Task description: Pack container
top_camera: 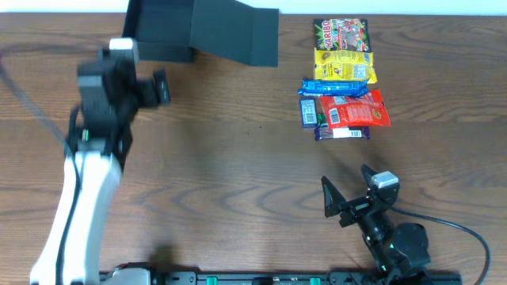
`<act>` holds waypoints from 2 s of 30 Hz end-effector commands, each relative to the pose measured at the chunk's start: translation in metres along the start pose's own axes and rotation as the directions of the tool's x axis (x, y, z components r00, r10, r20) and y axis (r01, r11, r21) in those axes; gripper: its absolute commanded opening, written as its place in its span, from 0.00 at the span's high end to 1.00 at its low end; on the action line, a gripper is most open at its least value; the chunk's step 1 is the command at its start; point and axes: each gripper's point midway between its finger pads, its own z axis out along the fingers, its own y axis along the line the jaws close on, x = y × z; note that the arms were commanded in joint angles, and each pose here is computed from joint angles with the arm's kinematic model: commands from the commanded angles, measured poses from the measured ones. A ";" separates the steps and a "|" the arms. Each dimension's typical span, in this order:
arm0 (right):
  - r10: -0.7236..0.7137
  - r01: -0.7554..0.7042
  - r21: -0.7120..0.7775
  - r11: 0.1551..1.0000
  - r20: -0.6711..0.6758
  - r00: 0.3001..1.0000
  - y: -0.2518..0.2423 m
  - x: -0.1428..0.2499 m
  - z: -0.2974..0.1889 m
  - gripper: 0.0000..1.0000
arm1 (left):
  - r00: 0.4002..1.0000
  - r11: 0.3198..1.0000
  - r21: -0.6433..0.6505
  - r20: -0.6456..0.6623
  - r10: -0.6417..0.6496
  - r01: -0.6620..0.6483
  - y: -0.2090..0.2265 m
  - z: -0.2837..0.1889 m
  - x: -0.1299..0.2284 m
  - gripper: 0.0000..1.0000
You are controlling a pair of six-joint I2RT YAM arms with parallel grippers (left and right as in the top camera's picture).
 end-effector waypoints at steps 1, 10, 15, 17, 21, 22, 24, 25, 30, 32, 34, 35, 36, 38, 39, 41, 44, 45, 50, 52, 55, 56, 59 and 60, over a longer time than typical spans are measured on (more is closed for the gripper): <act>0.000 0.000 -0.009 1.000 -0.003 1.000 0.002 0.003 0.001 0.01 | 0.995 0.995 -0.026 -0.021 0.100 -0.100 0.005 0.039 -0.025 0.05; 0.000 0.000 -0.009 1.000 -0.003 1.000 0.002 0.003 0.001 0.01 | 0.980 0.979 -0.061 -0.069 0.188 -0.192 0.021 0.188 -0.060 0.05; 0.000 0.000 -0.009 1.000 -0.004 1.000 0.002 0.003 0.001 0.01 | 0.975 0.981 -0.056 -0.141 0.175 -0.184 0.034 0.251 -0.029 0.05; 0.000 0.000 -0.009 1.000 -0.004 1.000 0.002 0.003 0.001 0.01 | 0.974 0.984 -0.056 -0.164 0.157 -0.168 0.040 0.268 -0.014 0.05; 0.000 0.000 -0.009 1.000 -0.003 1.000 0.002 0.003 0.001 0.01 | 0.967 0.994 -0.028 -0.235 0.099 -0.109 0.045 0.278 0.016 0.05; 0.000 0.000 -0.009 1.000 -0.003 1.000 0.002 0.003 0.001 0.01 | 0.961 0.995 -0.012 -0.261 0.093 -0.099 0.045 0.279 0.025 0.05; 0.000 0.000 -0.009 1.000 -0.004 1.000 0.002 0.003 0.001 0.01 | 0.940 0.996 0.003 -0.332 0.082 -0.085 0.046 0.273 0.043 0.05; 0.000 0.000 -0.009 1.000 -0.003 1.000 0.002 0.003 0.001 0.01 | 0.933 0.996 0.005 -0.352 0.080 -0.084 0.046 0.271 0.047 0.05; 0.000 0.000 -0.009 1.000 -0.003 1.000 0.002 0.003 0.001 0.01 | 0.884 0.997 0.015 -0.461 0.073 -0.074 0.045 0.256 0.071 0.05; 0.000 0.000 -0.009 1.000 -0.003 1.000 0.002 0.003 0.001 0.01 | 0.864 0.997 0.021 -0.499 0.072 -0.070 0.042 0.248 0.078 0.05; 0.000 0.000 -0.009 1.000 -0.004 1.000 0.002 0.003 0.001 0.01 | 0.841 0.997 0.027 -0.536 0.072 -0.068 0.038 0.240 0.084 0.05; 0.000 0.000 -0.009 1.000 -0.004 1.000 0.002 0.003 0.001 0.01 | 0.831 0.997 0.031 -0.552 0.073 -0.067 0.036 0.235 0.086 0.05; 0.000 0.000 -0.009 1.000 -0.003 1.000 0.002 0.003 0.001 0.01 | 0.820 0.997 0.034 -0.568 0.073 -0.066 0.034 0.230 0.088 0.05; 0.000 0.000 -0.009 1.000 -0.004 1.000 0.002 0.003 0.001 0.01 | 0.795 0.997 0.044 -0.601 0.079 -0.066 0.028 0.216 0.090 0.05; 0.000 0.000 -0.009 1.000 -0.003 1.000 0.002 0.003 0.001 0.01 | 0.782 0.997 0.050 -0.618 0.083 -0.066 0.024 0.208 0.090 0.05; 0.000 0.000 -0.009 1.000 -0.004 1.000 0.002 0.003 0.001 0.01 | 0.760 0.996 0.060 -0.643 0.092 -0.070 0.016 0.194 0.089 0.05; 0.000 0.000 -0.008 1.000 -0.006 1.000 0.001 0.003 0.001 0.01 | 0.723 0.994 0.078 -0.683 0.106 -0.072 0.004 0.173 0.091 0.05; 0.000 0.000 -0.008 1.000 -0.006 1.000 0.001 0.003 0.001 0.01 | 0.710 0.994 0.082 -0.696 0.105 -0.067 0.000 0.168 0.093 0.04; 0.000 0.000 -0.008 1.000 -0.007 1.000 0.001 0.004 0.001 0.01 | 0.588 0.991 0.115 -0.798 0.133 -0.067 -0.023 0.137 0.119 0.05; 0.000 0.000 -0.007 1.000 -0.006 1.000 0.001 0.003 0.001 0.01 | 0.551 0.988 0.132 -0.820 0.153 -0.078 -0.032 0.128 0.125 0.04; 0.000 0.000 -0.007 1.000 -0.006 1.000 0.001 0.003 0.001 0.01 | 0.561 0.985 0.121 -0.810 0.167 -0.119 -0.033 0.124 0.118 0.05; 0.000 0.000 -0.007 1.000 -0.006 1.000 0.001 0.003 0.001 0.01 | 0.571 0.985 0.119 -0.803 0.170 -0.126 -0.033 0.122 0.113 0.04; 0.000 0.000 -0.007 1.000 -0.006 1.000 0.001 0.003 0.001 0.01 | 0.620 0.984 0.115 -0.764 0.176 -0.138 -0.035 0.110 0.089 0.05; 0.000 0.000 -0.007 1.000 -0.006 1.000 0.001 0.003 0.001 0.01 | 0.648 0.983 0.107 -0.741 0.178 -0.148 -0.034 0.106 0.077 0.05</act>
